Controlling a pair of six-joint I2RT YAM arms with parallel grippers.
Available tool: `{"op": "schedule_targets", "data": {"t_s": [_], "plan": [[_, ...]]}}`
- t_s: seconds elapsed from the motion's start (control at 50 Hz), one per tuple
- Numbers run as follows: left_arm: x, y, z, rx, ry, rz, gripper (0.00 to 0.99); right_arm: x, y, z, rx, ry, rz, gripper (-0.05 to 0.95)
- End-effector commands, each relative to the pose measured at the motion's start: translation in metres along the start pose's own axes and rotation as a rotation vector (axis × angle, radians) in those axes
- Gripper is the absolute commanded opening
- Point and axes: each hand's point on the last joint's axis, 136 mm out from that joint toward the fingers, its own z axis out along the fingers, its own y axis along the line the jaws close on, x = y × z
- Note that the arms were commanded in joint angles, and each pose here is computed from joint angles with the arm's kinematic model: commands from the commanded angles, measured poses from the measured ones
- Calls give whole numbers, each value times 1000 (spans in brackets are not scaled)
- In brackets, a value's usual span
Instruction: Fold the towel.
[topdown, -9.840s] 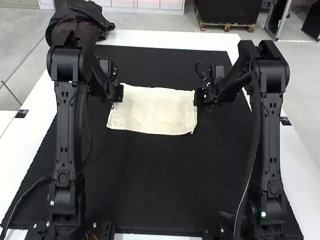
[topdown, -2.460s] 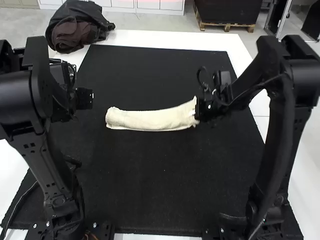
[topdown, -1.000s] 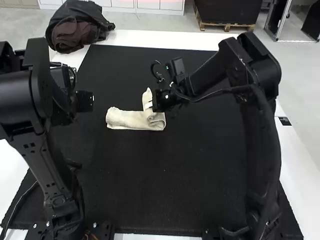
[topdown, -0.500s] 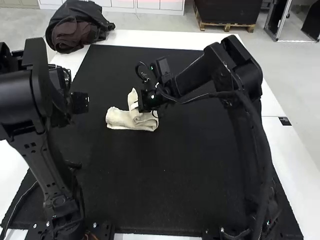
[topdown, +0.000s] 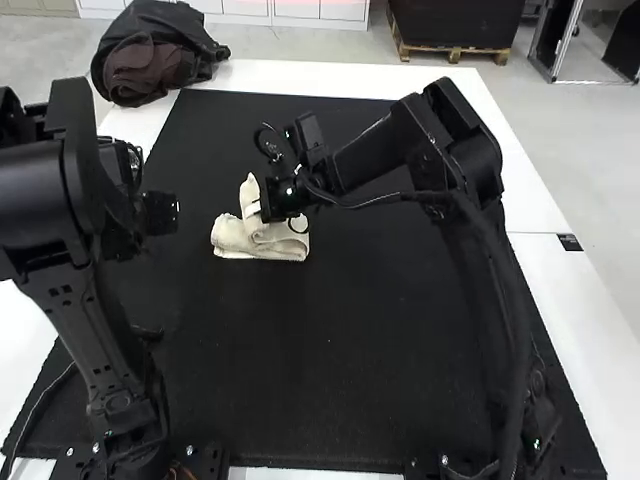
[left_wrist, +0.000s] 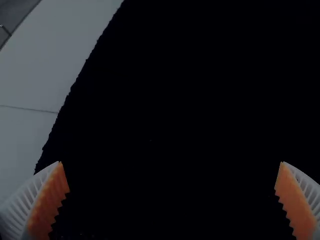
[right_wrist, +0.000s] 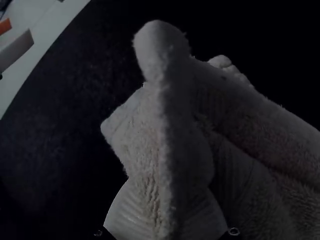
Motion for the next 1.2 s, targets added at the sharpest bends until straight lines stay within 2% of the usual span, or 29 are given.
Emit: {"op": "schedule_targets", "data": {"t_s": [0.0,0.2,0.28,0.32,0.38,0.48,0.62,0.7,0.8,0.84,0.86,0.94,0.98,1.0,1.18], "plan": [[-9,3,-5,-8,-30,4,970,-11,12,5,-28,-19,-5,-23],[-14,4,-8,-10,-43,4,970,-17,18,14,-48,-28,-4,-16],[-14,3,-9,-9,-45,3,970,-22,19,16,-51,-36,4,72],[-14,3,-9,-9,-45,3,970,-25,20,16,-54,-46,11,156],[-15,4,-10,-10,-46,3,970,-30,21,16,-58,-56,16,366],[-16,4,-11,-11,-49,3,970,-35,22,17,-61,-64,13,631],[-17,4,-12,-11,-54,6,970,-42,25,14,-64,-75,-1,800],[-18,4,-12,-10,-55,4,970,-51,26,9,-62,-93,-33,828],[-17,3,-13,-10,-55,3,970,-63,21,-1,-52,-118,-46,818],[-17,2,-13,-9,-55,4,970,-65,17,-3,-49,-123,-35,754],[-17,3,-13,-10,-54,3,970,-65,16,-4,-53,-122,-31,675],[-16,3,-14,-11,-54,2,970,-62,15,-7,-81,-108,-3,216],[-17,3,-14,-10,-57,4,970,-59,17,-8,-104,-97,-1,31],[-17,3,-15,-10,-58,5,970,-58,16,-8,-102,-95,-2,-25],[-19,3,-16,-11,-63,5,970,-42,16,-5,-125,-57,15,-21]]}}
